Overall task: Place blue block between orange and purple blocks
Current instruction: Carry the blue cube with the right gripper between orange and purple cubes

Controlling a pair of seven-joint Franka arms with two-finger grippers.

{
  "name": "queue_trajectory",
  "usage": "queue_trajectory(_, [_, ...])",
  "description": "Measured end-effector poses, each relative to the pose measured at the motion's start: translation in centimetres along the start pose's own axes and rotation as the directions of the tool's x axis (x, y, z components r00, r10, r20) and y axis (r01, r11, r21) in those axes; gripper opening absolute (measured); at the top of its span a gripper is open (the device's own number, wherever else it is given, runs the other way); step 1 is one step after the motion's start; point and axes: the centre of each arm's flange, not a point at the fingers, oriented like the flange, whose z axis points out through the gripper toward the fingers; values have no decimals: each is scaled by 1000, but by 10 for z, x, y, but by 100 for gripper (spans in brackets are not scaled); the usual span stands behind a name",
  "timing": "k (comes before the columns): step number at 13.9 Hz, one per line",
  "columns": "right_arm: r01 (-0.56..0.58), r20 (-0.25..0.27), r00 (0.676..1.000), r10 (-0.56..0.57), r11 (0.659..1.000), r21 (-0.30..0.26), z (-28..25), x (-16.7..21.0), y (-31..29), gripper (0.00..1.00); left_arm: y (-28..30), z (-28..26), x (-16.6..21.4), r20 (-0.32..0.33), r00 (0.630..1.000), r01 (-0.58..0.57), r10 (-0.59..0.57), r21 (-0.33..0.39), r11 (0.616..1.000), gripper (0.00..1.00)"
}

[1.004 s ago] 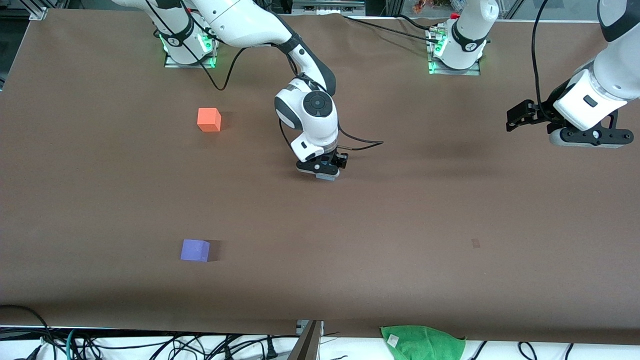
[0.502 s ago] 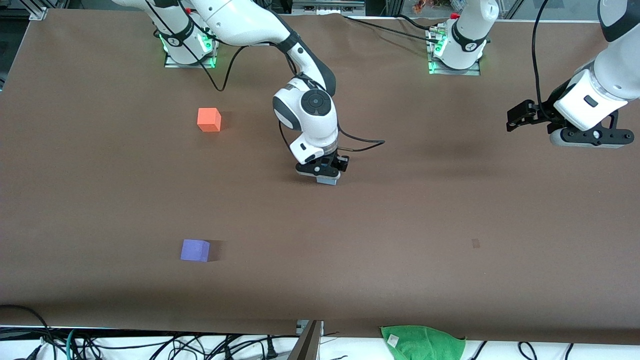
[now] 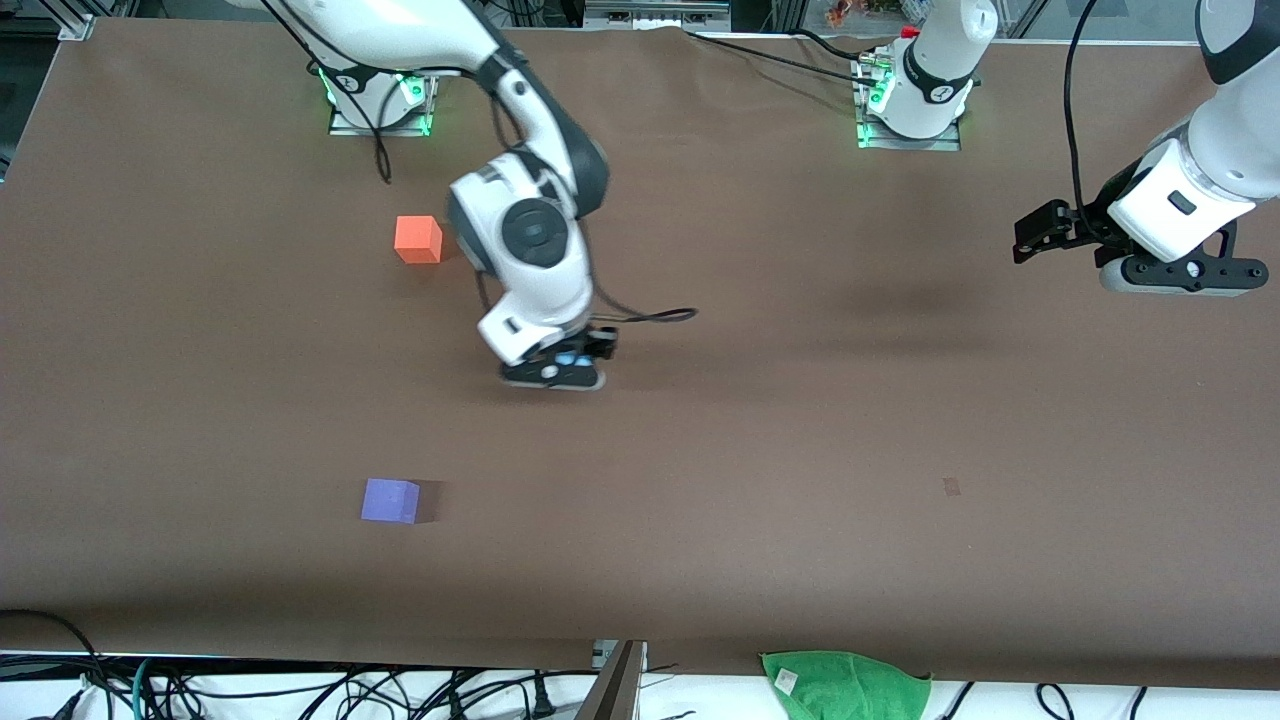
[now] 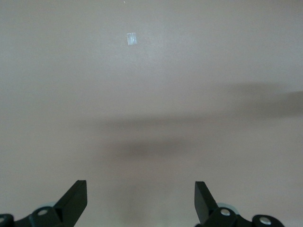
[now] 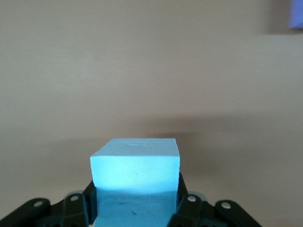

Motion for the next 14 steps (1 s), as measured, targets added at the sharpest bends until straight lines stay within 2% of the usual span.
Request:
queue_trajectory(4, [82, 79, 994, -81, 997, -7, -6, 24, 98, 61, 1, 0, 0, 1, 1000, -1, 1, 0, 1000, 100])
queue_trajectory(8, [85, 126, 988, -84, 996, -4, 16, 19, 184, 61, 1, 1, 0, 3, 1000, -3, 3, 0, 1000, 100])
queue_trajectory(10, [67, 123, 990, -66, 998, -1, 37, 3, 208, 61, 2, 1, 0, 5, 1000, -3, 3, 1, 1000, 100])
queue_trajectory(14, [52, 76, 996, -52, 999, -1, 90, -31, 247, 61, 1, 1, -1, 7, 1000, -3, 3, 1, 1000, 100])
